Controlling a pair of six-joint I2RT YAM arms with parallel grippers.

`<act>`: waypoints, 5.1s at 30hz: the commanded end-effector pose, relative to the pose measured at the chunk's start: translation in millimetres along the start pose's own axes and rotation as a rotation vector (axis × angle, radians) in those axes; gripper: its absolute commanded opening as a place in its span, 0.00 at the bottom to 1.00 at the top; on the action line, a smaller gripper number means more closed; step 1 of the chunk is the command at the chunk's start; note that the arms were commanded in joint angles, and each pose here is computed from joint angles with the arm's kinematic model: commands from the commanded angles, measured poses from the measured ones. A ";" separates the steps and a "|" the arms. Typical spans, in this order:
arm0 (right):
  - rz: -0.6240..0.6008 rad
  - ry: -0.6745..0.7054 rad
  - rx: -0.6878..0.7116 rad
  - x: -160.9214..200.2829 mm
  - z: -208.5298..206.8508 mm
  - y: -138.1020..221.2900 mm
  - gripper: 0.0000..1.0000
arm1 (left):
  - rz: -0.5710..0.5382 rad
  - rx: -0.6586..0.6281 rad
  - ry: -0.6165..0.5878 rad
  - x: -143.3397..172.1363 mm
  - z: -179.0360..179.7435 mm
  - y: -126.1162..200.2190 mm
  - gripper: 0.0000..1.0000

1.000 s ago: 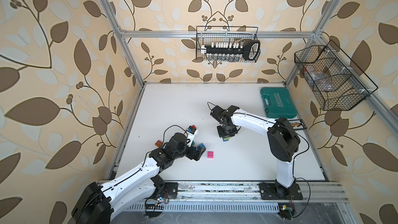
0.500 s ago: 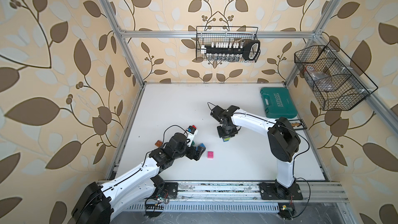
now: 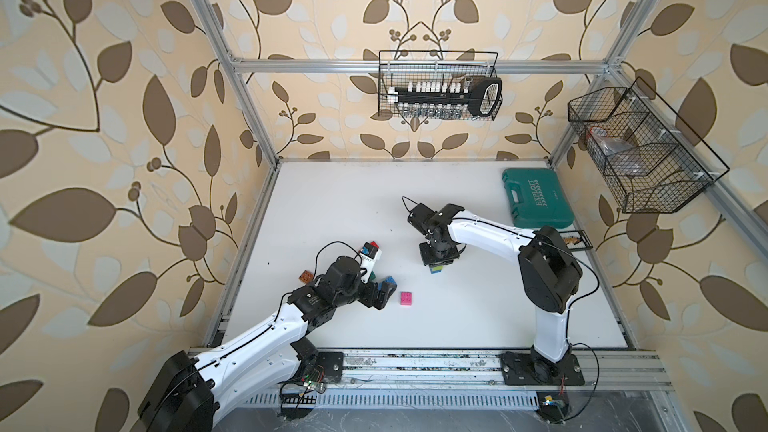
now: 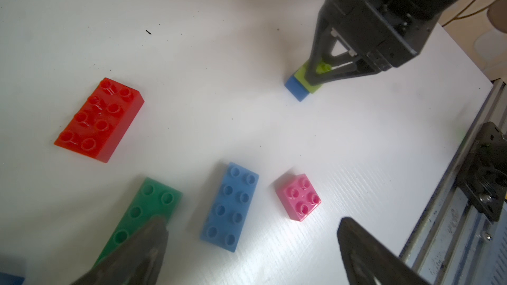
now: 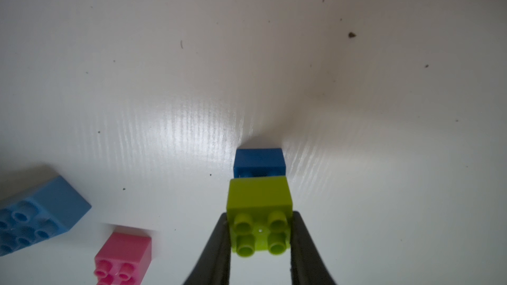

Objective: Assemble a spoon with lego
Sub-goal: Assemble the lego brick with the lego brick.

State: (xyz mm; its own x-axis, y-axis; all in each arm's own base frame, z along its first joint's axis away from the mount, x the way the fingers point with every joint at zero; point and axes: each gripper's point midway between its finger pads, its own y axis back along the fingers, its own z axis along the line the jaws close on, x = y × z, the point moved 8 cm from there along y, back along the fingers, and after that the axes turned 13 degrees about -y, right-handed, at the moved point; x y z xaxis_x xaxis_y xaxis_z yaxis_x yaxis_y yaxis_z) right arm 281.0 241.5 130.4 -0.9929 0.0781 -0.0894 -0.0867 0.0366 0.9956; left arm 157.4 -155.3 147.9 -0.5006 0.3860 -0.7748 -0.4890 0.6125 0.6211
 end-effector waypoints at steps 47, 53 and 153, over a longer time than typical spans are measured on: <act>0.233 0.084 0.145 -15.0 3.2 -36.6 0.16 | -0.031 -0.019 0.002 -5.9 -0.4 2.1 0.99; 0.227 0.089 0.144 -19.5 4.9 -33.1 0.16 | -0.031 -0.021 0.002 -5.9 -0.2 2.1 0.99; 0.299 0.072 0.123 -12.5 -3.9 -66.4 0.22 | -0.026 -0.026 0.009 -5.1 0.3 1.5 0.99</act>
State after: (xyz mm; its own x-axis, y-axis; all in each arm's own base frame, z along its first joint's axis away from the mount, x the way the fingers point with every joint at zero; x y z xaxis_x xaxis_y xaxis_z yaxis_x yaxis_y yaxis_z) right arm 304.5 239.9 121.1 -0.9922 0.0029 0.1249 0.1247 0.0819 0.9888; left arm 159.0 -153.5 148.1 -0.5063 0.3773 -0.7754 -0.5091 0.5950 0.6220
